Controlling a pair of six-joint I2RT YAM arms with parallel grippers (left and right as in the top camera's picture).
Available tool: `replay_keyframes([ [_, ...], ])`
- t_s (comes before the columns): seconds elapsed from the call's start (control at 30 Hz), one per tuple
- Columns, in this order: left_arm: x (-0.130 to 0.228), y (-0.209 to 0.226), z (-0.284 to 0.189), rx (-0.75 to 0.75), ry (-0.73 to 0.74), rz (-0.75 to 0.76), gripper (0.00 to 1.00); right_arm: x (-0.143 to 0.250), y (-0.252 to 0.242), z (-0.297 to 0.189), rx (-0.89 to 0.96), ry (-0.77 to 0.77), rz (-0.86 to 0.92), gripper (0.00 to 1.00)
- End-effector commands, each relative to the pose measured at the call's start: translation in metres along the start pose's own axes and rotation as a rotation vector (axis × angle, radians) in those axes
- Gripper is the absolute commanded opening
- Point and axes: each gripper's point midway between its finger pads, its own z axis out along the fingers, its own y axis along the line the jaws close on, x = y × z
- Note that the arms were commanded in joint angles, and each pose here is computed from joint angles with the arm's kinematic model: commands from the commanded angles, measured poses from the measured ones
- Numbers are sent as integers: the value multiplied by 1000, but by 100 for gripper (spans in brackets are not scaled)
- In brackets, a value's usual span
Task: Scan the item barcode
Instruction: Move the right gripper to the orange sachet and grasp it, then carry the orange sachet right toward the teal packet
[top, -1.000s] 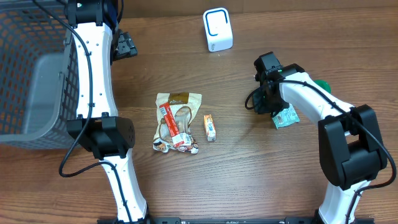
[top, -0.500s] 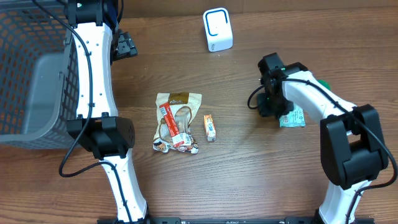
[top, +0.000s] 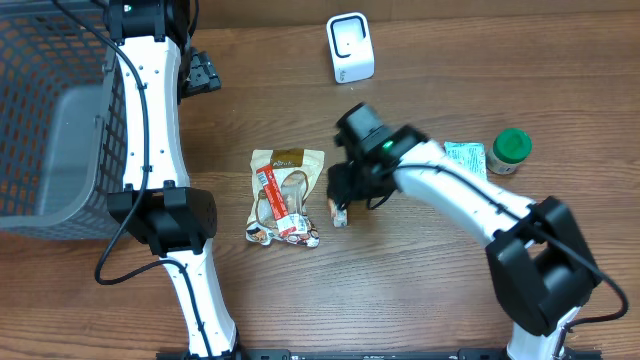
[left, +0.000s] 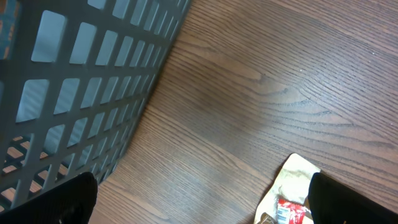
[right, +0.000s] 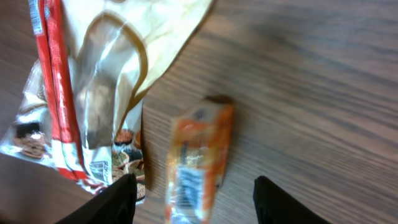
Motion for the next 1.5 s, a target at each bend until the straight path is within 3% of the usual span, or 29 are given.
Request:
replay_keyframes([
  [0.0, -3, 5, -9, -3, -27, -9, 100, -10, 0, -9, 147, -103, -32, 61],
  [0.43, -3, 5, -9, -3, -26, -9, 100, -2, 8, -2, 247, -144, -103, 60],
  [0.7, -3, 5, -9, -3, -27, -9, 100, 10, 8, 15, 196, -118, -81, 49],
  [0.9, -3, 5, -9, -3, -27, -9, 100, 13, 3, 17, 213, -114, -79, 49],
  [1.1, -3, 5, -9, -3, -26, -9, 100, 17, 2, 21, 208, -112, -40, 39],
  [1.3, -3, 5, -9, -3, -27, -9, 100, 15, 1, 20, 210, -119, -28, 20],
  [1.47, -3, 5, -9, -3, -26, -9, 100, -3, -28, -7, 349, -192, -8, 13],
])
